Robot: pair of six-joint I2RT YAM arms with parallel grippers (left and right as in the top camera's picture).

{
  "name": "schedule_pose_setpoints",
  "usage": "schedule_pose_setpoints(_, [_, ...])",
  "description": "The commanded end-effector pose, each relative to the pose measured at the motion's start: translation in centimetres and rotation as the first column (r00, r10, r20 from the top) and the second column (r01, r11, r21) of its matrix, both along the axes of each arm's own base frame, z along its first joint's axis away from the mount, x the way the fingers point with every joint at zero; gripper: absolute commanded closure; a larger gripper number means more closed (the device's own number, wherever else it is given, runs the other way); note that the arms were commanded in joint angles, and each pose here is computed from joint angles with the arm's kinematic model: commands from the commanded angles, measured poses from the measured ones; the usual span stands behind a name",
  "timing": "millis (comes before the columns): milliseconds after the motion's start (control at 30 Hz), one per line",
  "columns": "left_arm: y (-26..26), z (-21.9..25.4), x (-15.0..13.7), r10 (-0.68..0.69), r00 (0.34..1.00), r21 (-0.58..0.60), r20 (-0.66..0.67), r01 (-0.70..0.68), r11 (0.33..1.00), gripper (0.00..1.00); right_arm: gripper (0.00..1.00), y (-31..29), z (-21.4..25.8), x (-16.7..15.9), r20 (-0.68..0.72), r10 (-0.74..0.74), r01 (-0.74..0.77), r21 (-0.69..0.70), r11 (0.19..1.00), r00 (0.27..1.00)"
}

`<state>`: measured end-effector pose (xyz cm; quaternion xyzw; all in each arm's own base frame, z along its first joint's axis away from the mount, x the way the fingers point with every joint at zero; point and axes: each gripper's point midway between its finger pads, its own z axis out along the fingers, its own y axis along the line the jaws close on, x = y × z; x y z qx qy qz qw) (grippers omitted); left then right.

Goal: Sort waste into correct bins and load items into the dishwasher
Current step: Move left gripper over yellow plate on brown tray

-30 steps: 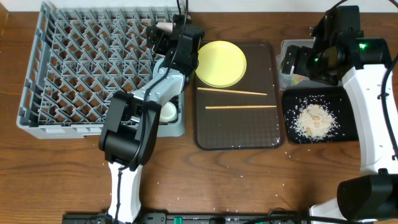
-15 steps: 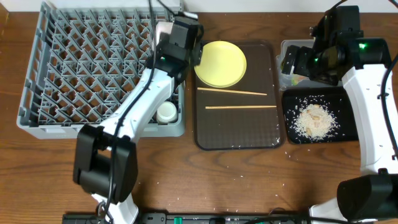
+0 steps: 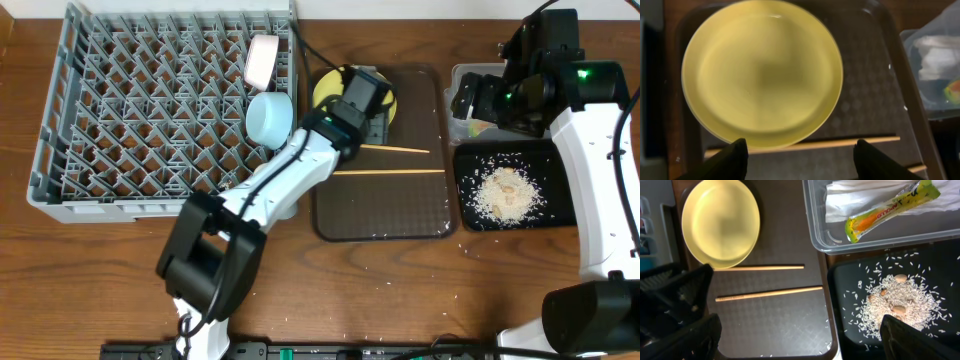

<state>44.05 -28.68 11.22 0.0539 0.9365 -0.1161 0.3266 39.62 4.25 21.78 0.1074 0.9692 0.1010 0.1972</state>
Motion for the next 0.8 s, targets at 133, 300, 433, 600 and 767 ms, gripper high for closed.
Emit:
schedule_pose_setpoints(133, [0.6, -5.8, 2.9, -0.036, 0.998, 0.138, 0.045, 0.029, 0.990, 0.31, 0.01, 0.3, 0.1, 0.0, 0.003, 0.015, -0.015, -0.009, 1.000, 1.000])
schedule_pose_setpoints(300, [0.3, -7.3, 3.2, -0.051, 0.998, 0.150, 0.042, 0.044, 0.988, 0.31, 0.01, 0.3, 0.1, 0.0, 0.003, 0.015, -0.015, -0.009, 1.000, 1.000])
schedule_pose_setpoints(433, [-0.3, -7.6, 2.7, -0.077, 0.997, 0.132, 0.019, 0.073, 0.988, 0.31, 0.01, 0.3, 0.1, 0.0, 0.003, 0.015, -0.015, -0.009, 1.000, 1.000])
schedule_pose_setpoints(600, [-2.6, -8.8, 0.0, -0.164, 0.984, 0.095, -0.063, 0.169, 0.981, 0.32, 0.01, 0.3, 0.1, 0.0, 0.003, 0.015, -0.015, -0.009, 1.000, 1.000])
schedule_pose_setpoints(767, [-4.4, -10.5, -2.3, -0.214, 0.971, 0.118, -0.108, 0.226, 0.967, 0.32, 0.01, 0.3, 0.1, 0.0, 0.003, 0.015, -0.015, -0.009, 1.000, 1.000])
